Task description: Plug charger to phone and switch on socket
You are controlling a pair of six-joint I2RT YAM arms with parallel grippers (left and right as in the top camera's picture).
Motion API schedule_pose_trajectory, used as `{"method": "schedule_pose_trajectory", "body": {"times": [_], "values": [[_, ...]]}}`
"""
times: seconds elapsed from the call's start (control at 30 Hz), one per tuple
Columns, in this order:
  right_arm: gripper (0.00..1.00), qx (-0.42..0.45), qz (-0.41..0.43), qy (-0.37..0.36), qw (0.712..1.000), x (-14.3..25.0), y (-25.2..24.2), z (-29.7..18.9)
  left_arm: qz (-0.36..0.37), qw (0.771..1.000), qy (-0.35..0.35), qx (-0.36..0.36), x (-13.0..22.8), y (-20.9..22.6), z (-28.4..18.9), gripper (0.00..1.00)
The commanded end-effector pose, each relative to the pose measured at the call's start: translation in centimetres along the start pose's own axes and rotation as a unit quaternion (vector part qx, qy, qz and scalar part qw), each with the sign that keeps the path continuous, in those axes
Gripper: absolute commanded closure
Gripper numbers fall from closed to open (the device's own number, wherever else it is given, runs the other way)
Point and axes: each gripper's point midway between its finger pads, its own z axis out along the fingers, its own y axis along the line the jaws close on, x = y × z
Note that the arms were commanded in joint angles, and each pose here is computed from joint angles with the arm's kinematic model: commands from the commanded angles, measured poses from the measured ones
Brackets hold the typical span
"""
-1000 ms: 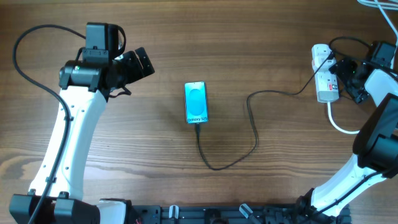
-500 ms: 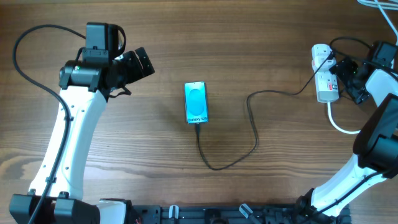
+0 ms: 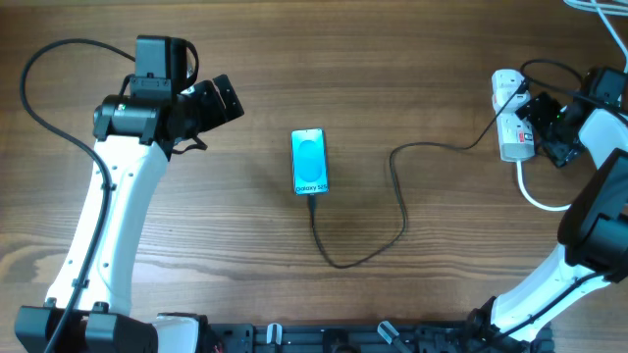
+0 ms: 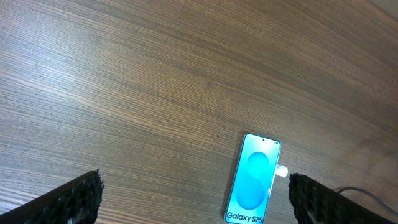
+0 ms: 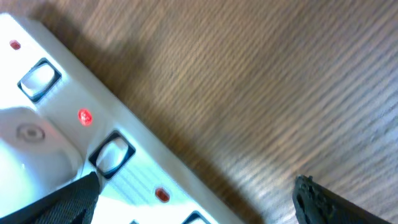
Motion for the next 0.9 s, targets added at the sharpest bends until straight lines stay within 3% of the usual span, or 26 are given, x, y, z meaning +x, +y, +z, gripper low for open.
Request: {"method": "schedule_pose_trajectory", "body": {"times": [0.0,0.2,0.53,0.87], "values": [[0.00,0.032,0.042,-0.014,0.998,-0.1,-1.6,-2.3,-0.008,1.000,-0.003,-0.005,-0.2,0.3,0.0,0.00],[0.00,0.098,0.051,-0.078,0.991,-1.3,-3.8,-9.2,-0.008,1.000,-0.003,-0.005,-0.2,0.3,0.0,0.00],[0.00,0.062,0.059,-0.119,0.989,2.4,-2.4,-20.7,-0.008,1.000,-0.003,-0.005,-0.2,0.3,0.0,0.00],[0.00,-0.062,-0.124,-0.185,0.973,10.4,4.5,-30.4,-0.008,1.000,-0.003,-0.005,-0.2,0.3,0.0,0.00]]}}
